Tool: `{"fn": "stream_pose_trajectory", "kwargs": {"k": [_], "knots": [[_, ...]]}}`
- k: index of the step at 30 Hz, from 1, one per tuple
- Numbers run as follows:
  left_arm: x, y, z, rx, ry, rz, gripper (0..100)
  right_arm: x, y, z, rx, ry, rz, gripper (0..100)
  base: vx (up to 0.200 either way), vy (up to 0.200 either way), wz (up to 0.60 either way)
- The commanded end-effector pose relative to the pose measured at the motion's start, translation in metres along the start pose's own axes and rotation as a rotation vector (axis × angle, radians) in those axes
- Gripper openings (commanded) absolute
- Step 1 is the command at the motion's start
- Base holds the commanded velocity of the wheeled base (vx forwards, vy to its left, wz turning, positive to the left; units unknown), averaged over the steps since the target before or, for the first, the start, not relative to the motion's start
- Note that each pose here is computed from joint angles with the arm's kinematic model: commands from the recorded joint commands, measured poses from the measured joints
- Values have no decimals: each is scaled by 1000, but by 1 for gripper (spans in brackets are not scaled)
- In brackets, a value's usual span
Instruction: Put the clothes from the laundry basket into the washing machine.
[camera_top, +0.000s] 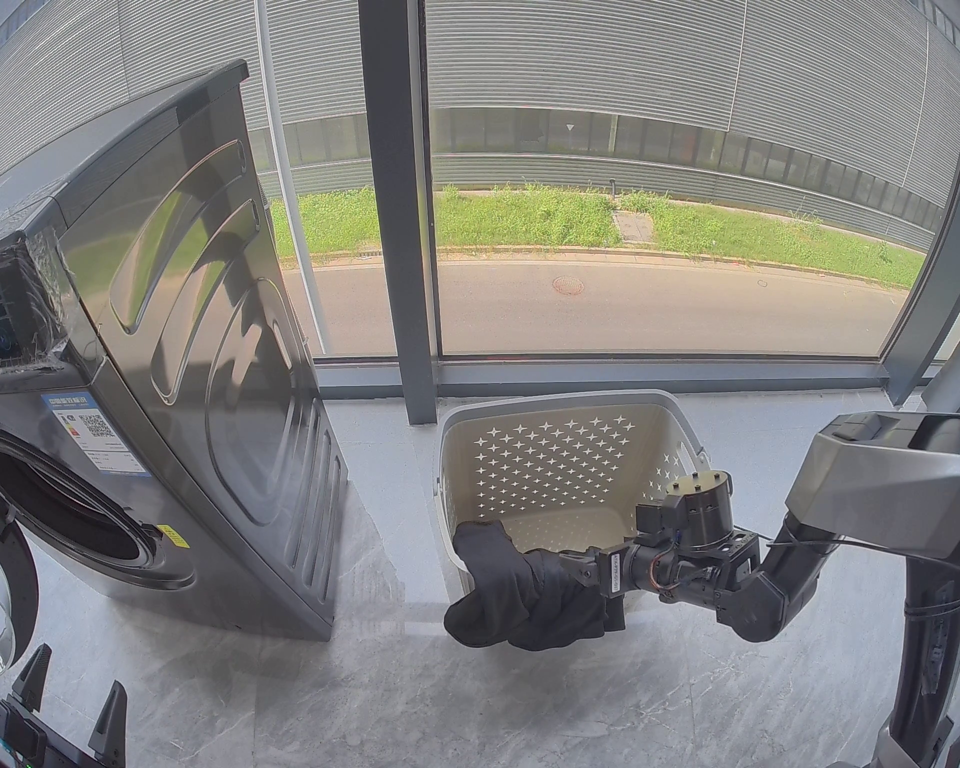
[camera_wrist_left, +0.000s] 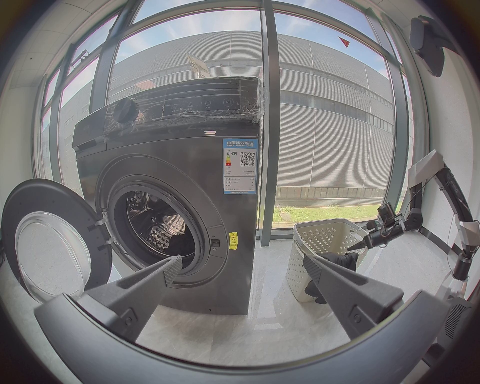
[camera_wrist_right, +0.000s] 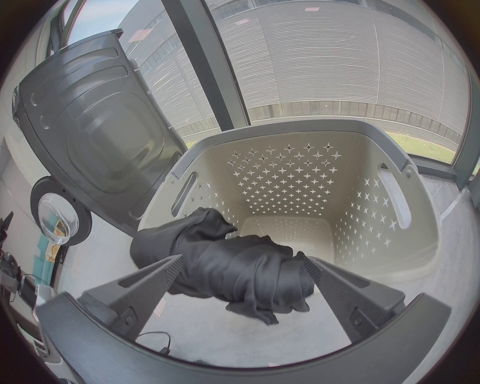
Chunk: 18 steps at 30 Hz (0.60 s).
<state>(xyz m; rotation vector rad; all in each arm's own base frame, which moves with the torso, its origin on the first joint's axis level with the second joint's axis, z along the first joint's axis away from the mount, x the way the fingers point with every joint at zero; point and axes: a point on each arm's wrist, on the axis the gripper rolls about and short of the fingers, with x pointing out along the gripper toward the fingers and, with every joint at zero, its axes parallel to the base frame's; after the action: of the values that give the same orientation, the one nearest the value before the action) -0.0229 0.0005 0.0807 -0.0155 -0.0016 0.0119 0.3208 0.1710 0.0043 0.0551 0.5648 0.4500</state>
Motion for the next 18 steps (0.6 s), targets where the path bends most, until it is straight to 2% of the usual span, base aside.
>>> {"fn": "stream_pose_trajectory", "kwargs": {"k": [1, 3, 5, 11, 18], "knots": [[0, 0, -5, 0, 0, 0, 100, -35, 7, 0, -10, 55, 10, 100, 0, 0, 0], [0, 0, -5, 0, 0, 0, 100, -37, 4, -12, -5, 116, -5, 100, 0, 0, 0], [0, 0, -4, -1, -2, 0, 100, -37, 4, -15, -3, 130, -8, 100, 0, 0, 0], [0, 0, -4, -1, -2, 0, 100, -9, -6, -40, 11, 202, -35, 100, 0, 0, 0], [0, 0, -4, 0, -2, 0, 100, 16, -14, -44, 27, 196, -50, 100, 0, 0, 0]]}}
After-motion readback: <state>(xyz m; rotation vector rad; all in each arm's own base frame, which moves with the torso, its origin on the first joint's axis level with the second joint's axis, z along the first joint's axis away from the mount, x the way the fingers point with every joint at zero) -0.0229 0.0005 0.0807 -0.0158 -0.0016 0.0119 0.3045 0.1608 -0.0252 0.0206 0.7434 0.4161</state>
